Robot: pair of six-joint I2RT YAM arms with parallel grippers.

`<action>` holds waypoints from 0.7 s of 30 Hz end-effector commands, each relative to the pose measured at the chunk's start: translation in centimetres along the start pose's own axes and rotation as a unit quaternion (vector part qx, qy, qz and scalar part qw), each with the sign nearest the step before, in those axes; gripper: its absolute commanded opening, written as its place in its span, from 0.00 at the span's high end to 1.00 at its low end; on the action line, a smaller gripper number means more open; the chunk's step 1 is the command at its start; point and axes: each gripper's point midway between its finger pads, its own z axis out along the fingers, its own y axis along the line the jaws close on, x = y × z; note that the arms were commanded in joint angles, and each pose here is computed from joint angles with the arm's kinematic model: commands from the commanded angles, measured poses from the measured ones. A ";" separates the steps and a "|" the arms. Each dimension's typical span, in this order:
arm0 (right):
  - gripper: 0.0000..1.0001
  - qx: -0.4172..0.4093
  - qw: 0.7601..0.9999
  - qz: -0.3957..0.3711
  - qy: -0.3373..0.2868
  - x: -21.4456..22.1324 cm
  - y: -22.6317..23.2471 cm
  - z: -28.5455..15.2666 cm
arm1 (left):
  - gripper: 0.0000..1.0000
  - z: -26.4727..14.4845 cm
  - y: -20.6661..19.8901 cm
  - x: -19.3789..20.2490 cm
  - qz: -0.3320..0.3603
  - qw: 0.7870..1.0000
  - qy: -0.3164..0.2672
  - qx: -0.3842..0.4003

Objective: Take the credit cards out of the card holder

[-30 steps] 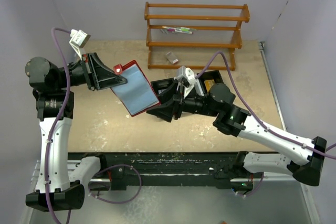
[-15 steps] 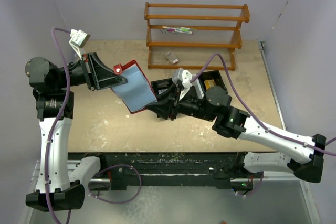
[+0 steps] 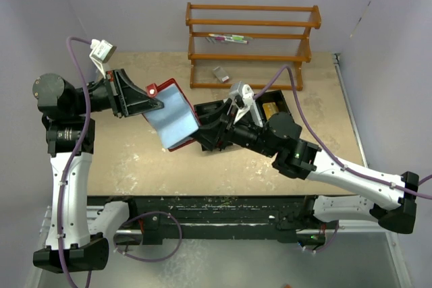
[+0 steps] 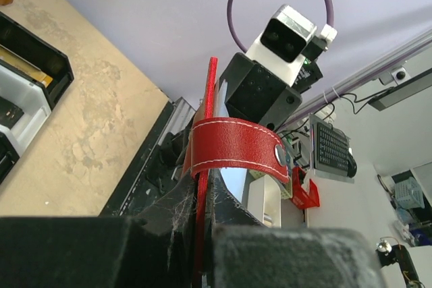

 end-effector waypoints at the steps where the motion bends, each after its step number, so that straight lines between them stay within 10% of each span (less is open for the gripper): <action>1: 0.60 -0.035 0.994 0.058 -0.081 -4.5 2.1 0.2 | 1.00 -0.1 -1.0 0.2 0.029 1.000 0.000 0.004; 21: 0.72 -0.075 0.981 0.166 -0.070 -5.6 4.1 3.5 | 0.99 -0.6 0.1 2.5 0.071 0.997 0.024 -0.003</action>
